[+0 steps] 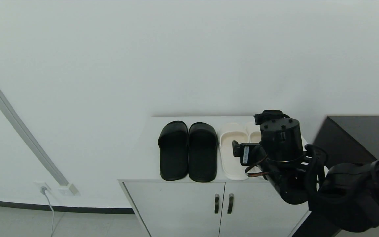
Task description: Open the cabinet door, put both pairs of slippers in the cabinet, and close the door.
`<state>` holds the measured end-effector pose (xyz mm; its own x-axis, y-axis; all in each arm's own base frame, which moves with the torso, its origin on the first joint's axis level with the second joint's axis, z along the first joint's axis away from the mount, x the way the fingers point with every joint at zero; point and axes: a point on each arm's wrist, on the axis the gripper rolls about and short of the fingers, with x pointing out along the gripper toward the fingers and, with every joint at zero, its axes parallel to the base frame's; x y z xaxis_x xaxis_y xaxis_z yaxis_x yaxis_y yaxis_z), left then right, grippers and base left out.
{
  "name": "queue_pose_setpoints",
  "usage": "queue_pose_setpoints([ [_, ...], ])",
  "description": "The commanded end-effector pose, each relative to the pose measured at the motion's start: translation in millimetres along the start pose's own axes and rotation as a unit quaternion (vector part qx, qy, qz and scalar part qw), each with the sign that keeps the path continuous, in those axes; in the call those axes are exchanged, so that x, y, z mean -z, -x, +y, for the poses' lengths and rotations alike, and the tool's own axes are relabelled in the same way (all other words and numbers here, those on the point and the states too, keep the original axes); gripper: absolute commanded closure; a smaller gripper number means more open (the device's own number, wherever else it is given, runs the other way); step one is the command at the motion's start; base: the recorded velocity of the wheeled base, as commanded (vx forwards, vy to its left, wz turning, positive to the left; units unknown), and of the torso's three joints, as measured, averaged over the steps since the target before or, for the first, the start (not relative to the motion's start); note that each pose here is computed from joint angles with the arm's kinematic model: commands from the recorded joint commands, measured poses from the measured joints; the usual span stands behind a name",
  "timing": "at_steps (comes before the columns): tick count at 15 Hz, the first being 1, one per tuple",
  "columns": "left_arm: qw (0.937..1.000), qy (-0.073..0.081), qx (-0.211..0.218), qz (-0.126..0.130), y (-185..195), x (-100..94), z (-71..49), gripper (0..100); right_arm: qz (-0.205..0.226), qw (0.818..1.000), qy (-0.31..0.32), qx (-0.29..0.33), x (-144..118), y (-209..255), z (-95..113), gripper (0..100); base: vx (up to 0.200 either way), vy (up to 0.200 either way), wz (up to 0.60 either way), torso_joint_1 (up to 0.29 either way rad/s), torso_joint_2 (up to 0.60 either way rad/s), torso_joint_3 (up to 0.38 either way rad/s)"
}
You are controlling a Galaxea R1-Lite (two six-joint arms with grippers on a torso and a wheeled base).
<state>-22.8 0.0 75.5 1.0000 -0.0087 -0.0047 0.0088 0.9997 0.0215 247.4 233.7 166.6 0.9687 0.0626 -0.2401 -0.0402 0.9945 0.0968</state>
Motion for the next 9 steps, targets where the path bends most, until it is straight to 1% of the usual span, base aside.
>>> queue_pose_setpoints([
  [1,1.0000,0.000,0.000,0.000,0.0,0.0,0.0,100,0.013,1.000,0.013,0.012,14.9,-18.0,8.5,0,0.000,0.000,0.00,0.000,0.00,0.000],
  [6,1.0000,0.000,0.000,0.000,0.0,0.0,0.0,100,0.004,0.999,-0.001,0.037,11.8,-46.1,5.2,0,0.000,0.000,0.00,0.000,0.00,0.000],
  [9,1.0000,0.001,0.000,0.001,0.0,0.2,0.0,100,0.004,1.000,-0.005,0.027,9.8,-54.4,3.9,0,0.000,0.000,0.00,0.000,0.00,0.000],
])
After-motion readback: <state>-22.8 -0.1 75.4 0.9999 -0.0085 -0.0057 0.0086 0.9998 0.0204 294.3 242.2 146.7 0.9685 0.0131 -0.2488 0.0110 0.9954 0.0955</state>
